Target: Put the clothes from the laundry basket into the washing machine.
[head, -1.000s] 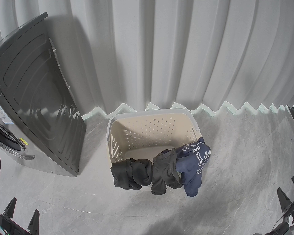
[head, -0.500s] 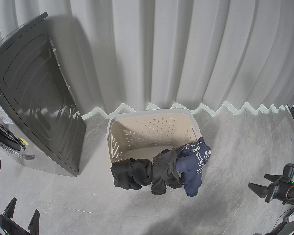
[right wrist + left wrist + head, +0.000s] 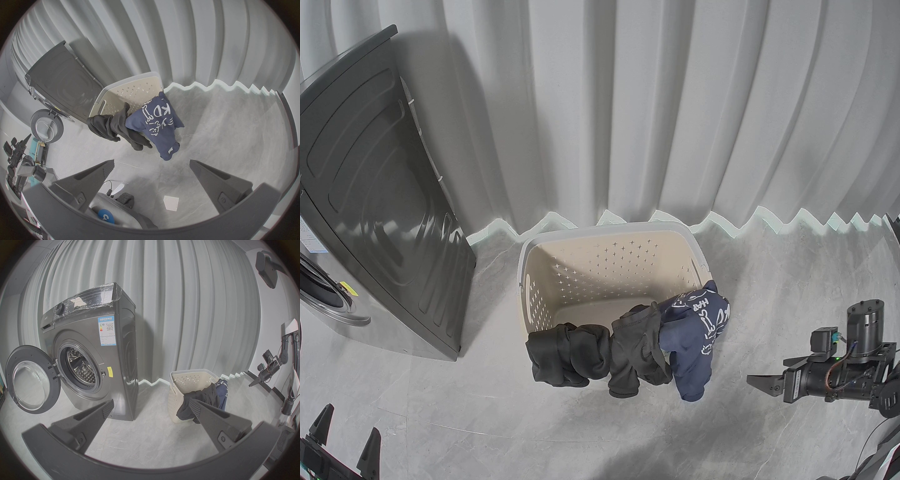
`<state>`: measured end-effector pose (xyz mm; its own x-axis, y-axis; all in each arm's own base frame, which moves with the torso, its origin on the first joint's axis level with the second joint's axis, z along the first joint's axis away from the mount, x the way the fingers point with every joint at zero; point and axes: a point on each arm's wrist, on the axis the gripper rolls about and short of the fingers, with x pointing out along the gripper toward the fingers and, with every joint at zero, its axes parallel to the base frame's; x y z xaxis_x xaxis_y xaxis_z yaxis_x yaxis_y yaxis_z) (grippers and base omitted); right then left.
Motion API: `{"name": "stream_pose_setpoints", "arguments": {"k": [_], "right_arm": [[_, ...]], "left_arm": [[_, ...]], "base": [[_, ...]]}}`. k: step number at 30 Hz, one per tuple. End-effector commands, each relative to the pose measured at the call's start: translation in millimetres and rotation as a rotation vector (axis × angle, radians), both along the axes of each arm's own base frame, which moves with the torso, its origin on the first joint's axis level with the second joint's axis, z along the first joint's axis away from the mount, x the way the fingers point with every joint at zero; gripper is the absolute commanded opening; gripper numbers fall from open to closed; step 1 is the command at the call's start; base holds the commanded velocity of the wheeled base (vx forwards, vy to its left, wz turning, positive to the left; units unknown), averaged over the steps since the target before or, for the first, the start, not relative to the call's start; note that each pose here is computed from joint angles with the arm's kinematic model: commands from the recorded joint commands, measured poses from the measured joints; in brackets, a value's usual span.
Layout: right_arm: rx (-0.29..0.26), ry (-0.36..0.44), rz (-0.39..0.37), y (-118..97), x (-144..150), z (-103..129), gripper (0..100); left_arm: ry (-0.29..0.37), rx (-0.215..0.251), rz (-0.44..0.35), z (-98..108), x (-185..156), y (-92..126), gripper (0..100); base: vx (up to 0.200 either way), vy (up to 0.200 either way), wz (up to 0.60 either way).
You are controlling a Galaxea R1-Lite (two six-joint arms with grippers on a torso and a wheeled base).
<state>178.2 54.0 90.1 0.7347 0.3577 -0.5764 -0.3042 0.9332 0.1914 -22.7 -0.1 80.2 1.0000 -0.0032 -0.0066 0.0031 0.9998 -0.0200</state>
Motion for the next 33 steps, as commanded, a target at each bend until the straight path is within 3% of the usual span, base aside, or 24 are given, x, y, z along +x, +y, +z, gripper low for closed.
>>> {"name": "stream_pose_setpoints", "arguments": {"k": [1,19,33], "right_arm": [[-0.028,0.086,0.044,17.2,24.2,-29.6,100],[-0.011,-0.026,0.089,51.7,73.5,-71.9,100],[0.022,-0.119,0.073,76.7,112.4,-83.0,100]], "left_arm": [[-0.002,-0.001,-0.001,-4.4,-0.2,0.0,100],[-0.002,-0.001,-0.001,-4.4,-0.2,0.0,100],[-0.002,-0.001,-0.001,-4.4,-0.2,0.0,100]], "base": [[0.0,0.0,0.0],[0.0,0.0,0.0],[0.0,0.0,0.0]]}}
